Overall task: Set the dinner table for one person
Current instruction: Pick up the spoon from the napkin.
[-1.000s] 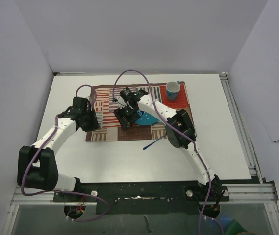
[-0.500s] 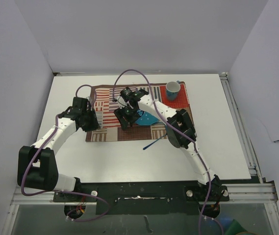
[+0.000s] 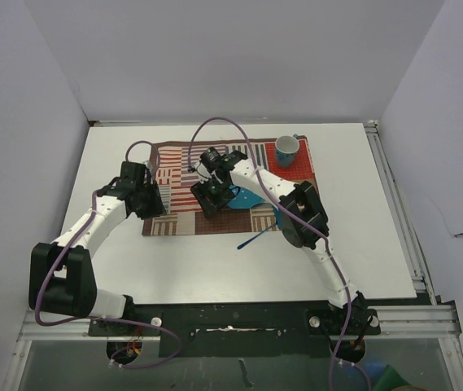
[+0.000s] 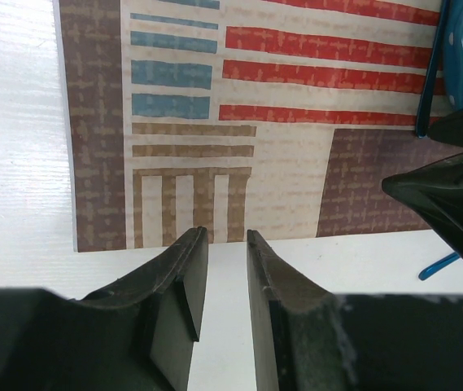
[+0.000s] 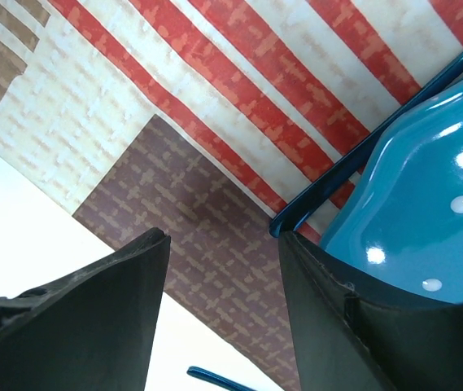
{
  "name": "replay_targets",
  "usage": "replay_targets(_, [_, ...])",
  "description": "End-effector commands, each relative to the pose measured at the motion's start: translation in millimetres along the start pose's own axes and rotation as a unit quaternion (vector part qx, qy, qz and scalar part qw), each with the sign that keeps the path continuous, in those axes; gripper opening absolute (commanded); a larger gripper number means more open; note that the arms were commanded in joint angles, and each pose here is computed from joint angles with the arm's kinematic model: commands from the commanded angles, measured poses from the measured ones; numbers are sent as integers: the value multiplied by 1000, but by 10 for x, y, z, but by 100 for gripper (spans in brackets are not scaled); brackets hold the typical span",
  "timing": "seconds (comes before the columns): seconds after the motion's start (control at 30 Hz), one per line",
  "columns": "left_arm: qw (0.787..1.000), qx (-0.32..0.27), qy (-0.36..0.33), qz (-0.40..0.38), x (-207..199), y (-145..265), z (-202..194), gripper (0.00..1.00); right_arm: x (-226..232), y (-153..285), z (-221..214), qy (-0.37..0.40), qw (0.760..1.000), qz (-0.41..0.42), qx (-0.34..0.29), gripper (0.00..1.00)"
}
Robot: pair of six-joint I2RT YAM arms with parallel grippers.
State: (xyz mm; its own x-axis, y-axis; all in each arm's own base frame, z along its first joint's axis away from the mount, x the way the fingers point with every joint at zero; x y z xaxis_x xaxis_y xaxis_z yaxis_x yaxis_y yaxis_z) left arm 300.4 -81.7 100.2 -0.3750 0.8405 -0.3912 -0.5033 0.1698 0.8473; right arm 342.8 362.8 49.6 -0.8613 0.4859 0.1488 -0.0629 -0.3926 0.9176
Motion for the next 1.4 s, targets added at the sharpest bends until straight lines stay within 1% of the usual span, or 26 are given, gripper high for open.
replay_targets(0.0, [999,-21,-6,-23,-83,30,108,26,2,516,377,43,996,-32,-74,57])
replay_targets(0.2, [1000,-22,-6,-21,-77,29,117,26,-106,842,731,95,987,-65,-109,58])
replay_targets(0.23, [1000,-24,-6,-19,-74,31,126,26,-109,886,763,102,986,-71,-116,60])
replay_targets(0.27, [1000,-24,-6,-18,-71,28,126,26,-132,884,767,108,984,-77,-117,66])
replay_targets(0.37, [1000,-23,-6,-16,-64,22,123,26,-255,935,844,131,976,-115,-131,75])
replay_targets(0.53, [999,-26,-7,-24,-90,34,133,26,-608,941,1048,163,956,-175,-167,98])
replay_targets(0.73, [999,-30,-9,-33,-107,55,133,26,-1112,815,1249,224,924,-244,-193,98])
replay_targets(0.83, [999,-30,-9,-33,-105,54,129,26,-1319,669,1279,236,915,-256,-202,98])
replay_targets(1.13, [999,-29,-10,-33,-100,40,123,26,-1539,477,1551,236,901,-211,-298,98])
replay_targets(1.27, [999,-30,-10,-30,-88,39,126,26,-1496,392,1629,230,900,-181,-324,97])
replay_targets(1.37, [999,-33,-10,-27,-79,40,136,26,-1454,282,1574,222,906,-153,-327,98])
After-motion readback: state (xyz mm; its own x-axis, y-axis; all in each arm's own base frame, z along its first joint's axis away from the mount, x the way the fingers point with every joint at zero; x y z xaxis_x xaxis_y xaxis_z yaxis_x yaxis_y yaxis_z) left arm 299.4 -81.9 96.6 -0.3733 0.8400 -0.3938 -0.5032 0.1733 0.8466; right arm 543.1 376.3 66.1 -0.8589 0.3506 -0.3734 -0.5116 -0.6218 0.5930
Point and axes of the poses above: each gripper's point midway between its finger pads, its own y axis back along the fingers, its own x axis along the line the jaws close on, z = x × y, the point moved 2 cm from there along y, back along the fingers, and after that the axes turned 15 degrees about y, right-handed, at the moved point
